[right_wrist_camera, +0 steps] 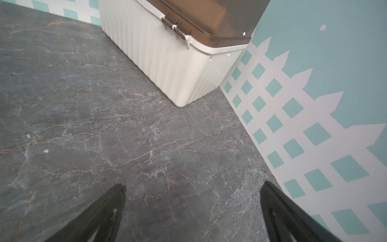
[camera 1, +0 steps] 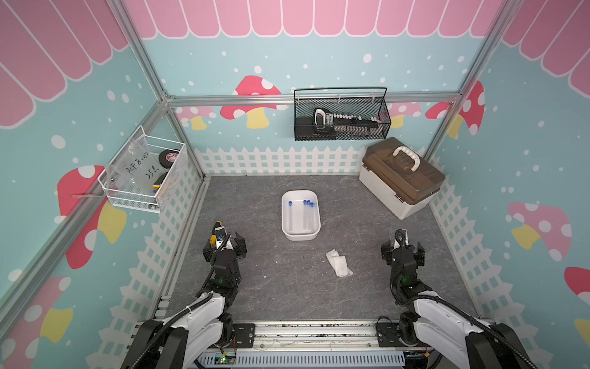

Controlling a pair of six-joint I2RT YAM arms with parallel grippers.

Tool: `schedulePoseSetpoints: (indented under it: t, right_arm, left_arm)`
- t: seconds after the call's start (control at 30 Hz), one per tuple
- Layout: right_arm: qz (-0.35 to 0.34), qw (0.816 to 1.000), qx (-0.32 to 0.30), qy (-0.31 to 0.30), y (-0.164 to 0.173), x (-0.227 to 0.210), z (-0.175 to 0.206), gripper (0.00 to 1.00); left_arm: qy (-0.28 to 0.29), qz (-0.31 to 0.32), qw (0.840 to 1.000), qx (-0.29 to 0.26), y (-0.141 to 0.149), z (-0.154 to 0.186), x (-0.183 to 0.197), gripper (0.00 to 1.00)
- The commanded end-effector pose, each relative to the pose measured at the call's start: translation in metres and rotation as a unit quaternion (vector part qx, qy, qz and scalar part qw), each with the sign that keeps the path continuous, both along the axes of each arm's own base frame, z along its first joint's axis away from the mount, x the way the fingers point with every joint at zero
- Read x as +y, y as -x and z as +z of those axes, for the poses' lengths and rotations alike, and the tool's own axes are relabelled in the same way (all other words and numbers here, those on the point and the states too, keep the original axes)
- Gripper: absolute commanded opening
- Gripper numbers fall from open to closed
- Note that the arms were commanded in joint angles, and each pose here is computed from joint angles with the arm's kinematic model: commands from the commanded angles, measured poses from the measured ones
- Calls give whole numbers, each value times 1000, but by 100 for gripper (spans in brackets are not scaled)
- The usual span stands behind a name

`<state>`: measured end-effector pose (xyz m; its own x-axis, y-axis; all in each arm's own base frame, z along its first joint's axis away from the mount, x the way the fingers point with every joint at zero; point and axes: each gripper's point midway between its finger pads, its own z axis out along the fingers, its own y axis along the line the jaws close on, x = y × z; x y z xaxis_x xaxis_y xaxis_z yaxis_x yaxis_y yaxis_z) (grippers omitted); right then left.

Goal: Wipe the exteriors of test tubes
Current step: Reset both arms

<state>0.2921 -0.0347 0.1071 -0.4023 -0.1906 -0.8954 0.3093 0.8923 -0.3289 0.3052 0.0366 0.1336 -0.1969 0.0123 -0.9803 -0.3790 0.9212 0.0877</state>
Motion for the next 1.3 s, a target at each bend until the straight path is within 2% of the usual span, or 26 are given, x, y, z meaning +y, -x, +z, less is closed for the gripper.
schedulePoseSetpoints:
  t: [0.0, 0.23, 0.37, 0.53, 0.63, 0.87, 1.07, 1.27]
  right_arm:
    - [11, 997, -66, -31, -21, 4, 27, 99]
    - [24, 996, -76, -47, -35, 8, 27, 99]
    - [17, 995, -82, -52, -35, 4, 27, 99]
    - [13, 995, -85, -58, -33, 1, 27, 99]
    - [10, 994, -90, -61, -33, -1, 27, 99]
    - [19, 993, -94, -64, -40, 0, 27, 99]
    - [35, 995, -83, -41, -55, 3, 28, 99]
    - [42, 995, -86, -43, -64, -1, 10, 99]
  left_arm:
    - [2, -17, 998, -57, -16, 28, -4, 100]
    - [20, -25, 995, -96, -32, 33, -6, 100]
    - [25, -46, 993, -101, -39, 28, -14, 100]
    - [25, -36, 993, -112, -42, 17, -11, 100]
    - [22, -56, 993, -102, -48, 14, -18, 100]
    - [19, -59, 993, -103, -47, 13, -19, 100]
    - [18, -65, 993, -98, -50, 9, -21, 100]
    - [16, -65, 993, -93, -53, 6, -21, 100]
